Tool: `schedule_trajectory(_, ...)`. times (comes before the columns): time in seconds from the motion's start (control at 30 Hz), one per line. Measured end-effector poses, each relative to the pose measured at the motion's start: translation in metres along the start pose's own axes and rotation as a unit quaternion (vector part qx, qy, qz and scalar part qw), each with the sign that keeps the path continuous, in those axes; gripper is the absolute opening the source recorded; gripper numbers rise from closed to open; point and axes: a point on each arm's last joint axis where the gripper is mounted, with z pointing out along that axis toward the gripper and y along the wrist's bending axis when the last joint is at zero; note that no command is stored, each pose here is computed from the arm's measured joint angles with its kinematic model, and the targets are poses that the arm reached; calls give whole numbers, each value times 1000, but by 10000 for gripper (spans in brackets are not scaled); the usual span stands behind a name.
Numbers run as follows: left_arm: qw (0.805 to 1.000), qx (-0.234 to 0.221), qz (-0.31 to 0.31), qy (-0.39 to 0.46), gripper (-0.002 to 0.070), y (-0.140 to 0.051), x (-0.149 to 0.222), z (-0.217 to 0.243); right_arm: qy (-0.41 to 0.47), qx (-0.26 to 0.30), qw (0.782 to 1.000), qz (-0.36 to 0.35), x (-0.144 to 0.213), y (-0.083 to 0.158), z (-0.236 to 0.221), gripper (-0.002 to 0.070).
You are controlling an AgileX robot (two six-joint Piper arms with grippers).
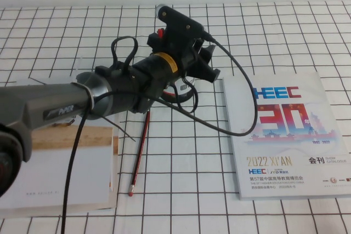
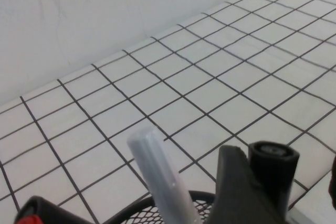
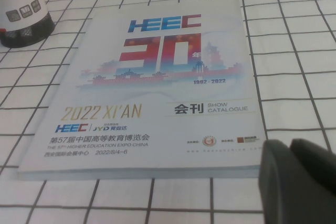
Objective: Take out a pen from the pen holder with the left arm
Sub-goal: 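Take a marker out of the pen holder and lay it on the table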
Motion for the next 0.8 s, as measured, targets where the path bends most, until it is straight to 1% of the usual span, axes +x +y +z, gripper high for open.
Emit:
schedule_trajectory(0.13,1000,-3,0,9,328,3,4,1,0,0,1000,0,0,0,0,-15)
schedule_trajectory(0.43,1000,-5,0,-1,328,5,-2,9,0,0,1000,0,0,0,0,-15)
schedule_trajectory(0.8,1000,-5,1,13,328,6,-4,11,0,0,1000,0,0,0,0,-15)
